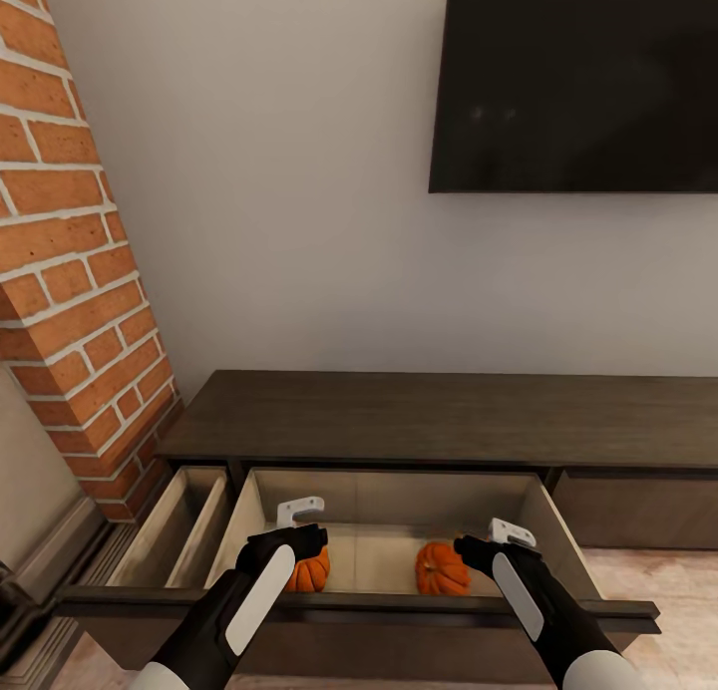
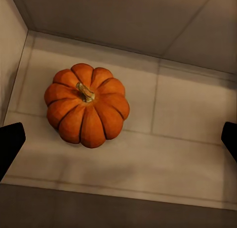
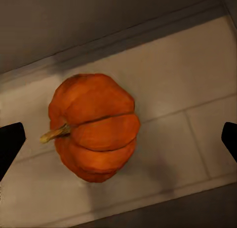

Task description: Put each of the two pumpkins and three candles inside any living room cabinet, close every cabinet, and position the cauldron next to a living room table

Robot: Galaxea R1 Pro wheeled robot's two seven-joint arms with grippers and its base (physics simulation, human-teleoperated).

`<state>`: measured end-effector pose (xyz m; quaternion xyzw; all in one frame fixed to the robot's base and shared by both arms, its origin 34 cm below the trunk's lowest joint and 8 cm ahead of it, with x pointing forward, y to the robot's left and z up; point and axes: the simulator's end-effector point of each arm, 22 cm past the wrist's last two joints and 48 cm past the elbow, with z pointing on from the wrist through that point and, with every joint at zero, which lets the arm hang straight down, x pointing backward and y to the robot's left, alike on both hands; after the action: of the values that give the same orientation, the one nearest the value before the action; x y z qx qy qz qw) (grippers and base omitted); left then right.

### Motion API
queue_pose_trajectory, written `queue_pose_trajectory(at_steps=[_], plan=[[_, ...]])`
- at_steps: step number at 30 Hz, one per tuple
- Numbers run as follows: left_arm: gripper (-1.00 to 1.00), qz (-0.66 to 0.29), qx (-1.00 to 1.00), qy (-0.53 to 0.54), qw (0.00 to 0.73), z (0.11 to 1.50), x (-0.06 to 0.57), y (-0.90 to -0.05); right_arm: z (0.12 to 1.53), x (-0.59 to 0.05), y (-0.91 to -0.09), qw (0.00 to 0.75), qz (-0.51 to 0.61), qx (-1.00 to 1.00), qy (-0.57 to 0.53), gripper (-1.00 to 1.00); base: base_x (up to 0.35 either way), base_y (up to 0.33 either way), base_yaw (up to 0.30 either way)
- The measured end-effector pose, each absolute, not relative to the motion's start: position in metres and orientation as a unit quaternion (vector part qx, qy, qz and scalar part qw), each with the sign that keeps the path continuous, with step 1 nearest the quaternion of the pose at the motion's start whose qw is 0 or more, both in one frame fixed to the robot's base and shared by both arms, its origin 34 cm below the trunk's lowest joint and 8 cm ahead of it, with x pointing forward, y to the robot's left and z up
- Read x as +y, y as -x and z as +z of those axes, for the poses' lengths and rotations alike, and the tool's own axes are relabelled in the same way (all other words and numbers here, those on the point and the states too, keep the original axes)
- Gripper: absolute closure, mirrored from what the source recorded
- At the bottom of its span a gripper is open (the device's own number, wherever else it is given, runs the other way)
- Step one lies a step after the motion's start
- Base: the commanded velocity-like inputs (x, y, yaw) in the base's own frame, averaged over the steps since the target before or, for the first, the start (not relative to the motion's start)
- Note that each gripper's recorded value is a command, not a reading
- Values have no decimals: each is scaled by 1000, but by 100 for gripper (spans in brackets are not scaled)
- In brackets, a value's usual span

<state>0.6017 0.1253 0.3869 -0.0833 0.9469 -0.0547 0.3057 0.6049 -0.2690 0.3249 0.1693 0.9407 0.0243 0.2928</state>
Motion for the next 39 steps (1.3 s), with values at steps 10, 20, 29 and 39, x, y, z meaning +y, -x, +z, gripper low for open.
queue_pose_trajectory(at_steps=[10,20,29,39], plan=[[-100,-55,947,83,306,387,125,-602,325,-269,-605,293,26,940,-170,-100,0,0,0],[-100,-56,940,82,325,410,125,-606,347,-269,-612,313,29,934,-168,-100,0,0,0],[-100,-59,936,78,339,439,123,-609,368,-269,-618,330,33,929,-167,-100,-61,9,0],[-100,-59,929,78,357,462,124,-611,391,-268,-623,349,38,921,-167,-100,-48,6,0]])
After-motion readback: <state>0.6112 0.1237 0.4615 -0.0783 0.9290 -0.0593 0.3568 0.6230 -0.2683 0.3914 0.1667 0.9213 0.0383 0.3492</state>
